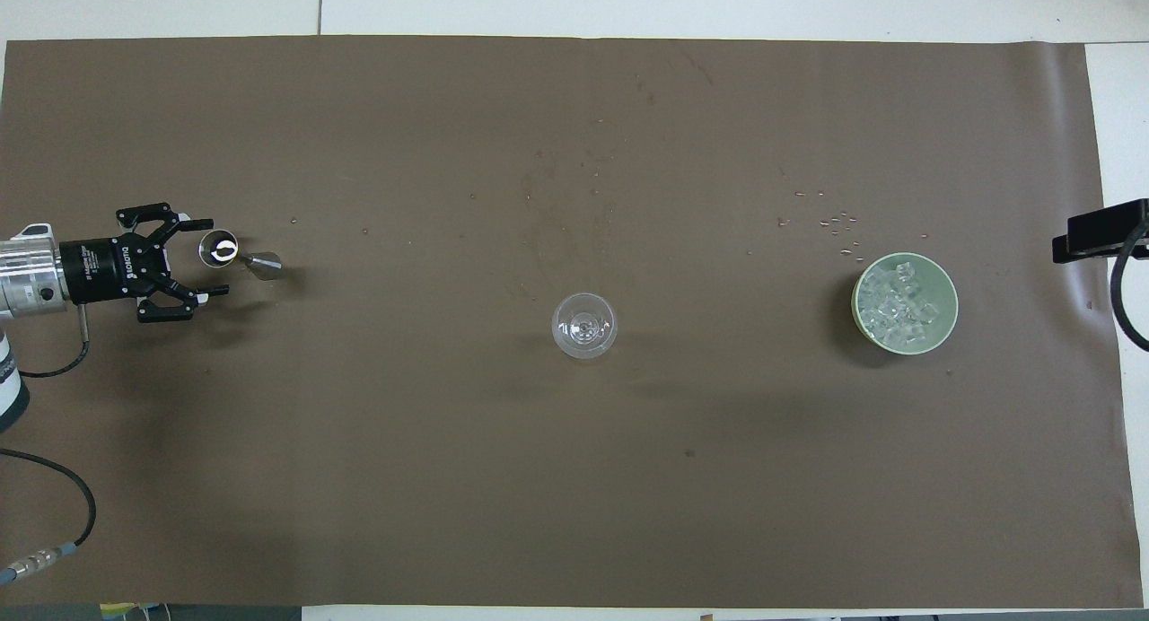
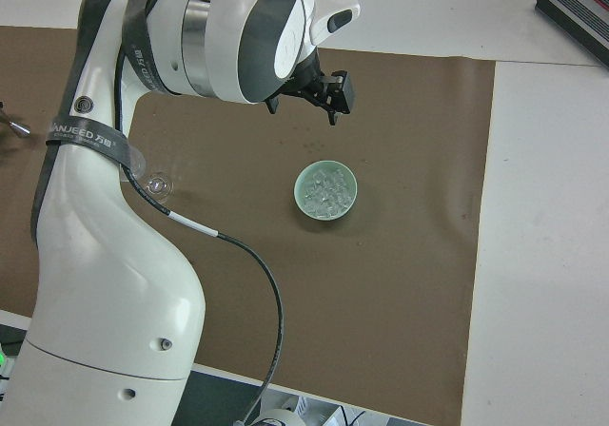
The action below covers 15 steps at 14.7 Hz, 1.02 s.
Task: Pour wine and add ice with both arms
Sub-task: 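Close the left gripper around the silver jigger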
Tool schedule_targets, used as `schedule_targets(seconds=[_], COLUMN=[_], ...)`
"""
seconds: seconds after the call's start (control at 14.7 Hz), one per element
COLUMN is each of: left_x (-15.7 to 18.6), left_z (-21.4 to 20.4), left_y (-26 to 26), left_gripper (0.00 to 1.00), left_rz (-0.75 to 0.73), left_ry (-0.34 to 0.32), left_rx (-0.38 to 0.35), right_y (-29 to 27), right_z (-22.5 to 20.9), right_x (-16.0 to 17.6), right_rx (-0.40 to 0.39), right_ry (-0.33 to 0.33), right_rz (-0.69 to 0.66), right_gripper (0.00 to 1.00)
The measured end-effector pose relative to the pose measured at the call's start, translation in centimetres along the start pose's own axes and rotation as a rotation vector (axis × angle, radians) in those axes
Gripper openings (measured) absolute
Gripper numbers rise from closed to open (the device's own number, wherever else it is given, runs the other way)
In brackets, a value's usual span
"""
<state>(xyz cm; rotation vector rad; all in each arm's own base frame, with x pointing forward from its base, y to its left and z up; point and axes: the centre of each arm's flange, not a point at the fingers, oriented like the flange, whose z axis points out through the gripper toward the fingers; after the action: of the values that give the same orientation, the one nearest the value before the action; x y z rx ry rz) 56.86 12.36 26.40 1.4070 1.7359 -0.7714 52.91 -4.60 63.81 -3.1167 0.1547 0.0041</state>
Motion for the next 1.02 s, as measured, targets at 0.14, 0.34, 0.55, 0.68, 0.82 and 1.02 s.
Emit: schedule_targets(seconds=[0.14, 0.34, 0.55, 0.68, 0.82, 1.02], left_x=[-0.4, -0.9, -0.7, -0.5, -0.3, -0.2], left_z=[1.6, 3.1, 3.1, 2.9, 2.7, 2.4], left_y=[-0.8, -1.2, -1.3, -1.4, -1.4, -1.5], left_gripper=[1.00, 1.00, 1.00, 1.00, 1.00, 1.00], left_rz=[0.016, 0.023, 0.009, 0.001, -0.004, -0.009], left_ry=[-0.018, -0.002, -0.007, -0.009, -0.008, -0.010], left_rx=[0.008, 0.011, -0.007, -0.021, -0.026, -0.035], right_y=[0.0, 0.0, 0.0, 0.0, 0.0, 0.0], right_z=[0.0, 0.0, 0.0, 0.0, 0.0, 0.0], right_x=[0.0, 0.0, 0.0, 0.0, 0.0, 0.0], right_rx=[0.000, 0.000, 0.000, 0.000, 0.000, 0.000], right_ry=[0.000, 0.000, 0.000, 0.000, 0.000, 0.000], right_rz=[0.000, 0.000, 0.000, 0.000, 0.000, 0.000], right_gripper=[1.00, 1.00, 1.00, 1.00, 1.00, 1.00])
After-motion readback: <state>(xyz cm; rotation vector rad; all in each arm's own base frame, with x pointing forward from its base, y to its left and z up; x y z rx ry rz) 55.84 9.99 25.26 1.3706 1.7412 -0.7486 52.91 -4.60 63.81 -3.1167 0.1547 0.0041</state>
